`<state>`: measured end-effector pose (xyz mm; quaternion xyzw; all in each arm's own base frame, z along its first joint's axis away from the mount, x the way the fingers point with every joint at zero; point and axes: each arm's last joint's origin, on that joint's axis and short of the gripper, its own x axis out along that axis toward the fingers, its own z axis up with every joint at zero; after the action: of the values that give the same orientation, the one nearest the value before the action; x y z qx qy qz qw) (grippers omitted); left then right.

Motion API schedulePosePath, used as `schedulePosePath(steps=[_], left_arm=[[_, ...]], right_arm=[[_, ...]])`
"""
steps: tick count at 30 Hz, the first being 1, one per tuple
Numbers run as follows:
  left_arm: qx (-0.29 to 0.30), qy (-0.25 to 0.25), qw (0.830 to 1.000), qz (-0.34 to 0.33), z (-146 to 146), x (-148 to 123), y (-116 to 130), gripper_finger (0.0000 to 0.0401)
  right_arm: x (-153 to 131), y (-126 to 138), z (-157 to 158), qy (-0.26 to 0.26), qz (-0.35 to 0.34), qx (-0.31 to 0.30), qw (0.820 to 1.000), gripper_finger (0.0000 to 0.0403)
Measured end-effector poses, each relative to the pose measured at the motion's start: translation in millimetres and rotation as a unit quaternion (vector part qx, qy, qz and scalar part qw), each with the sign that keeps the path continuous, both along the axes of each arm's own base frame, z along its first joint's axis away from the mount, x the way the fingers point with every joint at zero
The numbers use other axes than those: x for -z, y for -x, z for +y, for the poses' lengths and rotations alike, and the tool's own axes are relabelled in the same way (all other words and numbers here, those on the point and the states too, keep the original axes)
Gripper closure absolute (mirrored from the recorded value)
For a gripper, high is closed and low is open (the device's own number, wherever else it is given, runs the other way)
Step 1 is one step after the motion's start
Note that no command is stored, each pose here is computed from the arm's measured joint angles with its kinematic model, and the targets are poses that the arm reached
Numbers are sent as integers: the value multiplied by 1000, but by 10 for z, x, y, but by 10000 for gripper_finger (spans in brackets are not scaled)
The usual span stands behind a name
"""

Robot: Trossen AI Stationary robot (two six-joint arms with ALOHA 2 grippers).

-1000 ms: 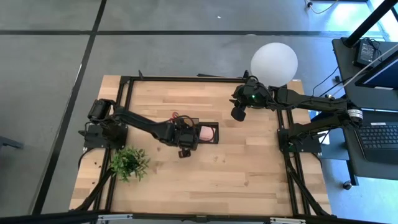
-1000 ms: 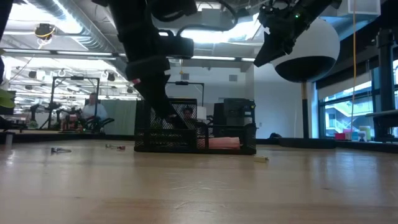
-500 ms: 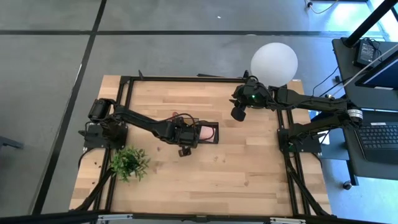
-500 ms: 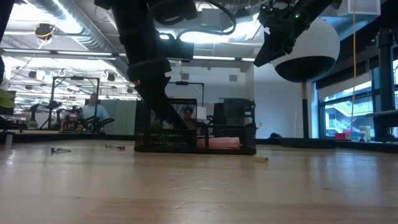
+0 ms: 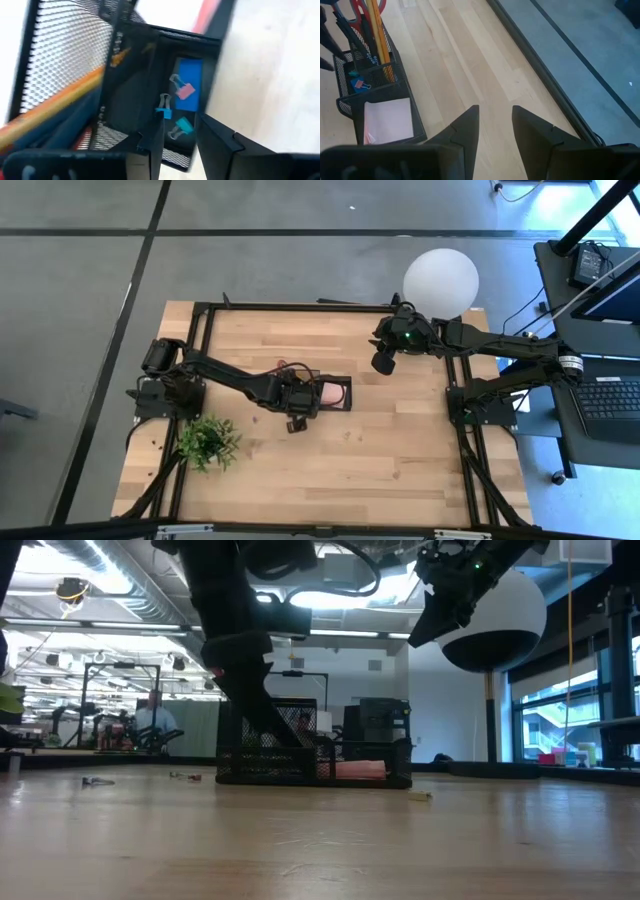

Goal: Pick and place office supplies into organizer
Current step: Put the pink binder clip into the black desk organizer

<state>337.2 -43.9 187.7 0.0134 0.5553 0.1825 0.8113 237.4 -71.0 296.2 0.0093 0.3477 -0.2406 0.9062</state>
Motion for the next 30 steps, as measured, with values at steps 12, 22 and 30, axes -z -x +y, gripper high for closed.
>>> schedulePosePath(steps=[12,22,30], left_arm=[[-100,172,980,-4,-132,-51,-1,283],[-136,270,952,40,-259,-41,59,282],[-10,276,958,75,-654,-42,174,281]], right_arm=[[1,0,0,1,1,-1,1000,281],[1,0,-1,8,6,-8,1000,281],[2,0,-1,9,7,-9,1000,281]])
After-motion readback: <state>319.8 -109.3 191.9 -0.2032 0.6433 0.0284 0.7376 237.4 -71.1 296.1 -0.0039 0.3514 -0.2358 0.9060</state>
